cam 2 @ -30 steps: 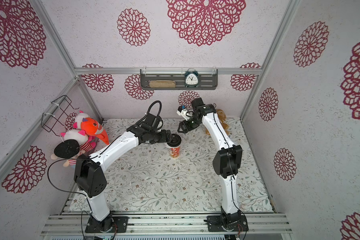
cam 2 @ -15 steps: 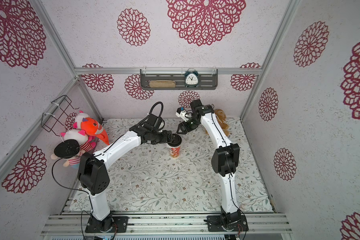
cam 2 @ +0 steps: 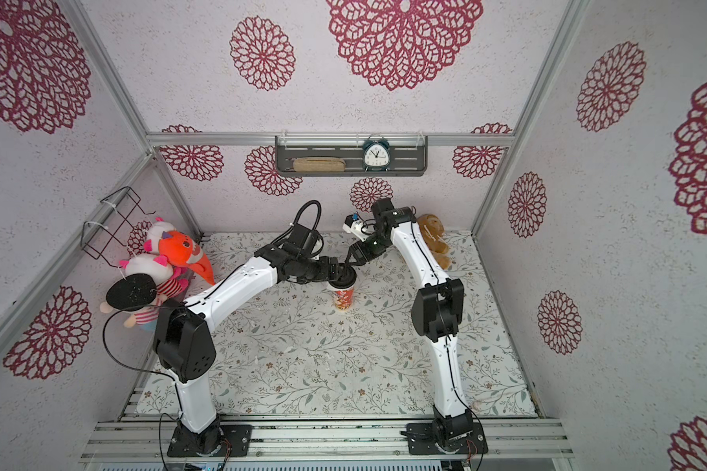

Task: Put the leak-proof paper on the milk tea cups
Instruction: Secure the cup lid on the cup.

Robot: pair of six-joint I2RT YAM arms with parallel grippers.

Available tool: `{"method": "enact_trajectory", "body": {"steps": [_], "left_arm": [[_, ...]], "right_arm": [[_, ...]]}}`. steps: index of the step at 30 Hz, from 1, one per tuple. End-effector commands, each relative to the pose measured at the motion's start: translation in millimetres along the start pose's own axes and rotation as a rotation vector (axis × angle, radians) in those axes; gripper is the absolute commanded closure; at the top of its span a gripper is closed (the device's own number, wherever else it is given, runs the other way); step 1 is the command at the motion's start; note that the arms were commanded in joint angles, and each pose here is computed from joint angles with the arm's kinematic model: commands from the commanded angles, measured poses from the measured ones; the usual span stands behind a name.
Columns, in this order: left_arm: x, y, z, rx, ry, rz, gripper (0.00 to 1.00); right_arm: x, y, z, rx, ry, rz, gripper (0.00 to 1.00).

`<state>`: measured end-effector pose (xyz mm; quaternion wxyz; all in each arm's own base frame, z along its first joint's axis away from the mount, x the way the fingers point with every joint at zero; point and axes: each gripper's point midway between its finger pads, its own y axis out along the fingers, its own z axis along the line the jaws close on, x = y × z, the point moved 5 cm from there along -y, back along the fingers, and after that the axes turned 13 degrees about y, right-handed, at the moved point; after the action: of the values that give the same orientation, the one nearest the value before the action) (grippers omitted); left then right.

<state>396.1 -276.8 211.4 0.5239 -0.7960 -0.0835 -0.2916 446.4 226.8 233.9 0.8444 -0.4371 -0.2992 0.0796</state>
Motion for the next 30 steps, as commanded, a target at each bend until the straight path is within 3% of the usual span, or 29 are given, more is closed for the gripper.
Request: {"method": "enact_trajectory", "body": {"steps": [1,15,30], "left_arm": [[-44.2,33.2,14.8,0.065,0.021,0.192,0.15],[-57.6,36.9,20.7,0.076,0.059,0.243,0.15],[-68.1,34.5,29.4,0.101,0.071,0.267,0.15]], "right_arm": [[-1.1,-3.9,13.1,0.06,-0.033,0.01,0.43],[-2.7,4.4,28.3,0.1,-0.072,0.032,0.43],[-22.0,37.8,7.7,0.007,-0.01,0.158,0.45]]}}
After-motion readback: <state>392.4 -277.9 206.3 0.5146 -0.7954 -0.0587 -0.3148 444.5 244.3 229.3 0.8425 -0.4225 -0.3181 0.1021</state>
